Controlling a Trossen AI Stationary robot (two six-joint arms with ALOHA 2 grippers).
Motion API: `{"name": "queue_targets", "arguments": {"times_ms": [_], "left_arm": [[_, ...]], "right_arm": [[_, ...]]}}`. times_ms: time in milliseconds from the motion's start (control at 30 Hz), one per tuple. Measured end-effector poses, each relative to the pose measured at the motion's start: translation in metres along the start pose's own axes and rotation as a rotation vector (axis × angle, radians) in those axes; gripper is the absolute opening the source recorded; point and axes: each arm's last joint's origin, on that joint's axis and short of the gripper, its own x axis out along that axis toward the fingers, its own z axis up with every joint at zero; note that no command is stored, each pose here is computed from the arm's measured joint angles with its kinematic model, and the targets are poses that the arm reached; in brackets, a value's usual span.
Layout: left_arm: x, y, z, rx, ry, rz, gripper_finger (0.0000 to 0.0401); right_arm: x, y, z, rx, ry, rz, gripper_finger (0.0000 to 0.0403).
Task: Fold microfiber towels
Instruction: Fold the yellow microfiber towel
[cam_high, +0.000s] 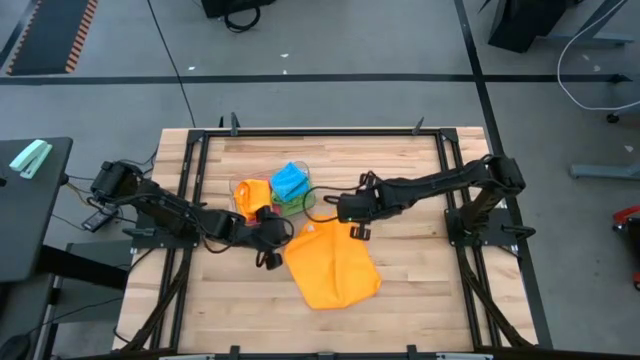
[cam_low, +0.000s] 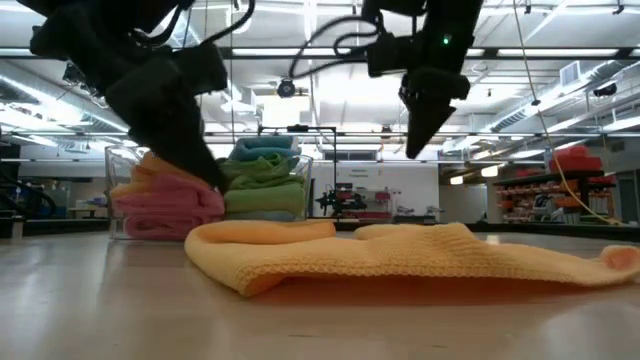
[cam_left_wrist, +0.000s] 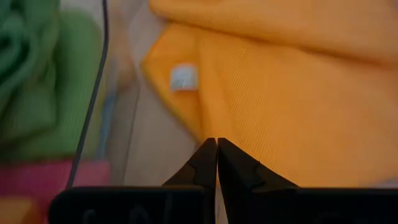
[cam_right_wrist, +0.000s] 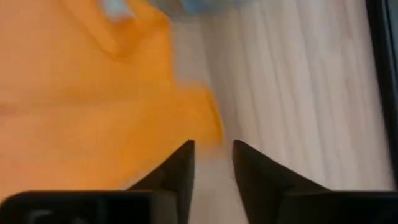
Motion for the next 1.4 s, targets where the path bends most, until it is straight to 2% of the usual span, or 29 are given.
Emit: {"name": "queue_targets", "arguments": {"times_ms": [167, 233, 333, 433, 633, 800, 967, 1067, 1167, 1400], "left_arm": [[-0.001, 0.002, -0.008, -0.024, 0.076, 0.016, 0.0007], [-0.001, 0.0, -0.009, -0.02, 0.088, 0.002, 0.0006], [-0.003, -0.003, -0.011, -0.012, 0.096, -0.016, 0.0014], [-0.005, -0.007, -0.013, 0.007, 0.098, -0.03, 0.0023], [-0.011, -0.023, -0.016, 0.171, 0.065, -0.105, 0.0026], [-0.016, -0.034, -0.022, 0.416, 0.041, -0.15, 0.003], [-0.012, -0.046, -0.031, 0.608, 0.028, -0.184, 0.0059], [-0.002, -0.051, -0.037, 0.635, 0.018, -0.166, 0.0086], [0.008, -0.055, -0.039, 0.658, 0.033, -0.087, 0.0113], [0.022, -0.077, -0.024, 0.788, 0.117, -0.054, 0.0143]], "right_arm": [[0.004, -0.019, -0.008, -0.004, 0.128, -0.061, 0.018], [0.006, -0.022, -0.009, 0.012, 0.138, -0.067, 0.019], [0.011, -0.014, -0.011, -0.004, 0.118, -0.006, 0.0196], [0.019, 0.006, -0.015, -0.04, 0.045, 0.081, 0.0196], [0.025, 0.047, -0.029, -0.082, -0.081, 0.177, 0.0189], [0.016, 0.081, -0.037, -0.087, -0.197, 0.253, 0.0188], [0.004, 0.108, -0.045, -0.103, -0.293, 0.323, 0.0188], [-0.002, 0.118, -0.052, -0.108, -0.312, 0.297, 0.0188], [-0.007, 0.125, -0.056, -0.102, -0.346, 0.255, 0.0188], [-0.012, 0.133, -0.062, -0.099, -0.369, 0.242, 0.0188]]}}
